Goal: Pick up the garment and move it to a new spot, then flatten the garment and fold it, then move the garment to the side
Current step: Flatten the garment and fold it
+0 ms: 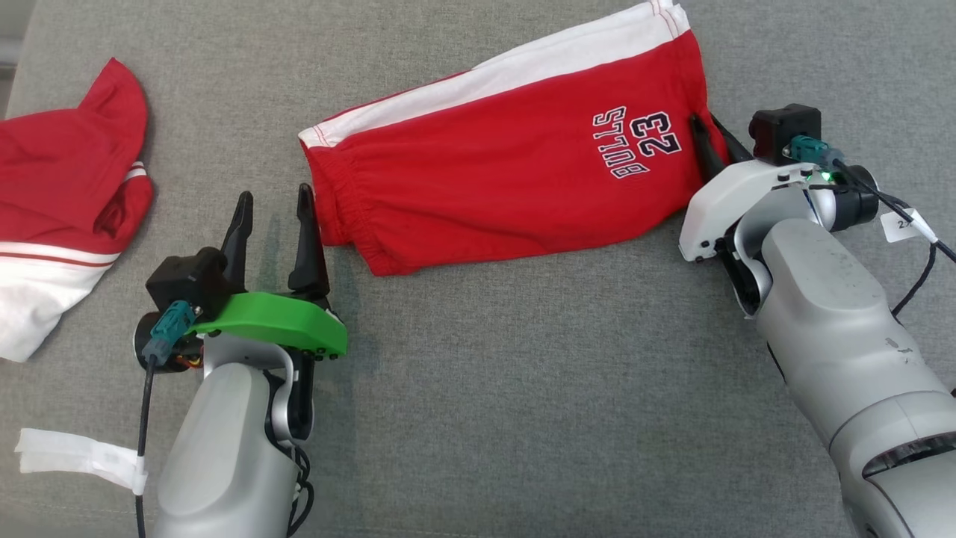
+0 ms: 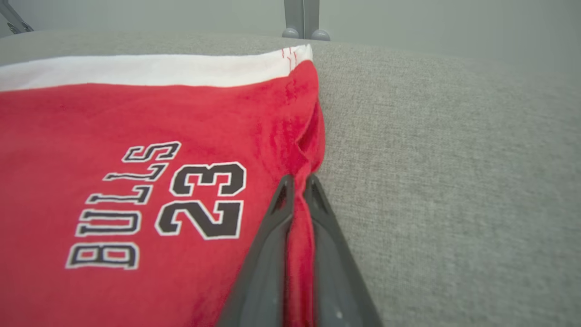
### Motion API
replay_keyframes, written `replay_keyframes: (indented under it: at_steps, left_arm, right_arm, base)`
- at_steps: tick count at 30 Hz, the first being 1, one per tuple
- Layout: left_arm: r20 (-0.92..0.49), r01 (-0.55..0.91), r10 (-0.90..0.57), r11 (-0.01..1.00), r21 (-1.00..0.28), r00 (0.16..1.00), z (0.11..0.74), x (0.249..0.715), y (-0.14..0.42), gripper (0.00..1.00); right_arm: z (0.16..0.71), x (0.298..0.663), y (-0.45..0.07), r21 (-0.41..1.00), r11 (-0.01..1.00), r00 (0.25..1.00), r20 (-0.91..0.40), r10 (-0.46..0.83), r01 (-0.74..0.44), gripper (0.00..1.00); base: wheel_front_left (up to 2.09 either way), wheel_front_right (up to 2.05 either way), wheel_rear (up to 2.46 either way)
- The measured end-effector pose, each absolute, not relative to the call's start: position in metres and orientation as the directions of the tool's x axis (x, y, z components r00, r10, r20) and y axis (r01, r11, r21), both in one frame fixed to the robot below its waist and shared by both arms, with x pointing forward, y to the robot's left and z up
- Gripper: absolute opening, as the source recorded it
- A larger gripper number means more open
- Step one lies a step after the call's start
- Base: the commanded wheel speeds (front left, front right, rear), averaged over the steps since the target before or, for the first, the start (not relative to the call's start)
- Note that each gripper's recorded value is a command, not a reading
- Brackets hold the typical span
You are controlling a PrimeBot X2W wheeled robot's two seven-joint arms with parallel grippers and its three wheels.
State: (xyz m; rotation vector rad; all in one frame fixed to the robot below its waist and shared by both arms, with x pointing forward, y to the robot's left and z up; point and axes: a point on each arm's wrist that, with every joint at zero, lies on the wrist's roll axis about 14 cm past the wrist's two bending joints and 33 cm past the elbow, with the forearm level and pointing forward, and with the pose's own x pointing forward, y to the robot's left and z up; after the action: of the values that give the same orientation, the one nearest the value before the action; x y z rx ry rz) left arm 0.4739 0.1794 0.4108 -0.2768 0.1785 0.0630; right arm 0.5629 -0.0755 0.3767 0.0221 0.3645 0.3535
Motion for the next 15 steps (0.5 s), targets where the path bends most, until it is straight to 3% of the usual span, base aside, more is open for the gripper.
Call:
replay_keyframes:
  at_steps: [15]
  left_arm:
    - [-0.183,-0.09,0.046,0.967,-0.239,0.982,0.42,0.44,0.179,1.0]
  right_arm:
    - [0.395,0.519,-0.125,0.174,0.967,0.922,-0.309,0.235,-0.189,0.0]
  base:
    - [0.0,0.0,0.0]
